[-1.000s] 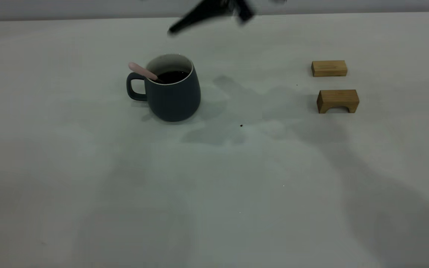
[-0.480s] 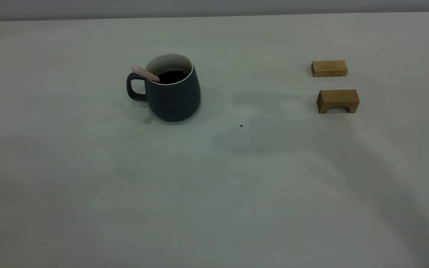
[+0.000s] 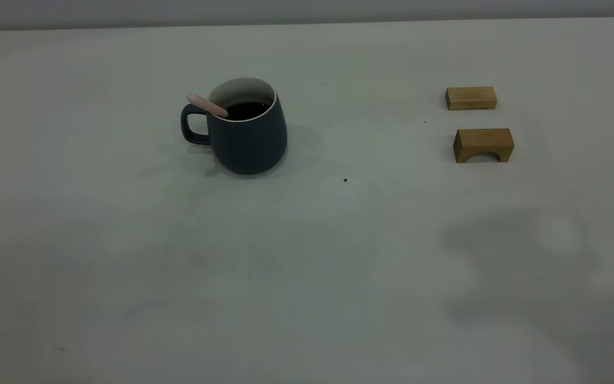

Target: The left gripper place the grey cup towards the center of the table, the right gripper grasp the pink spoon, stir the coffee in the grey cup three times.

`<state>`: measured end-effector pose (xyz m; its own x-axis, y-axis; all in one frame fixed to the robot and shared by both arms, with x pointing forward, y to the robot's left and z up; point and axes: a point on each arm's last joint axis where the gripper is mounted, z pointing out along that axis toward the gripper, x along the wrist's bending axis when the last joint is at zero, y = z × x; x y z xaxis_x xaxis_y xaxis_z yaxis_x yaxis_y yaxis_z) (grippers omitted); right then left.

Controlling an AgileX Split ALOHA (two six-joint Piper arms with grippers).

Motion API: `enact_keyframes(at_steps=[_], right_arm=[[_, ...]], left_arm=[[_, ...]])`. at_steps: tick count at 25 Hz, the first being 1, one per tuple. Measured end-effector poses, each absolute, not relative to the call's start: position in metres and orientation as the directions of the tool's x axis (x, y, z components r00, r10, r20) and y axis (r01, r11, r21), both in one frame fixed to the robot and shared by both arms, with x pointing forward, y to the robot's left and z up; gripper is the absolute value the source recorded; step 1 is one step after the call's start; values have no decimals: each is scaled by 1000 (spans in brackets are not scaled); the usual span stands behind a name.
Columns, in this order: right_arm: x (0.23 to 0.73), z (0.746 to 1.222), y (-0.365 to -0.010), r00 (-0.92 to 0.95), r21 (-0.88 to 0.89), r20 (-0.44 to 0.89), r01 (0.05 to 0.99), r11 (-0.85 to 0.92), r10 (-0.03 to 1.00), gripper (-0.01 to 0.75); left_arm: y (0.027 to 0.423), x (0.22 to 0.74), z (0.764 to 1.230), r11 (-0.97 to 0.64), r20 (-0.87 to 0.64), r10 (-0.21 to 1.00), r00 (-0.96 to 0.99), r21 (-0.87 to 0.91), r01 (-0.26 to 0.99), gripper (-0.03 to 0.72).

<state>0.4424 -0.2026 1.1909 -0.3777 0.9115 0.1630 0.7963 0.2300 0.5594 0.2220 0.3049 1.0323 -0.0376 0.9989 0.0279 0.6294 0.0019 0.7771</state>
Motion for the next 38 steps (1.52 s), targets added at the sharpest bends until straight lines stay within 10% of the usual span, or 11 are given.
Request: enact_keyframes(at_steps=[15,38], right_arm=[[263,1121,-292,-93,758,37,652,33,995,155],[237,1038,-298,-54,826,0,563,30,999,177]], left_arm=[[305,222,1032,2,28,999,-38,777,629,337],[305,222,1032,2,28,999,-38,777,629,337]])
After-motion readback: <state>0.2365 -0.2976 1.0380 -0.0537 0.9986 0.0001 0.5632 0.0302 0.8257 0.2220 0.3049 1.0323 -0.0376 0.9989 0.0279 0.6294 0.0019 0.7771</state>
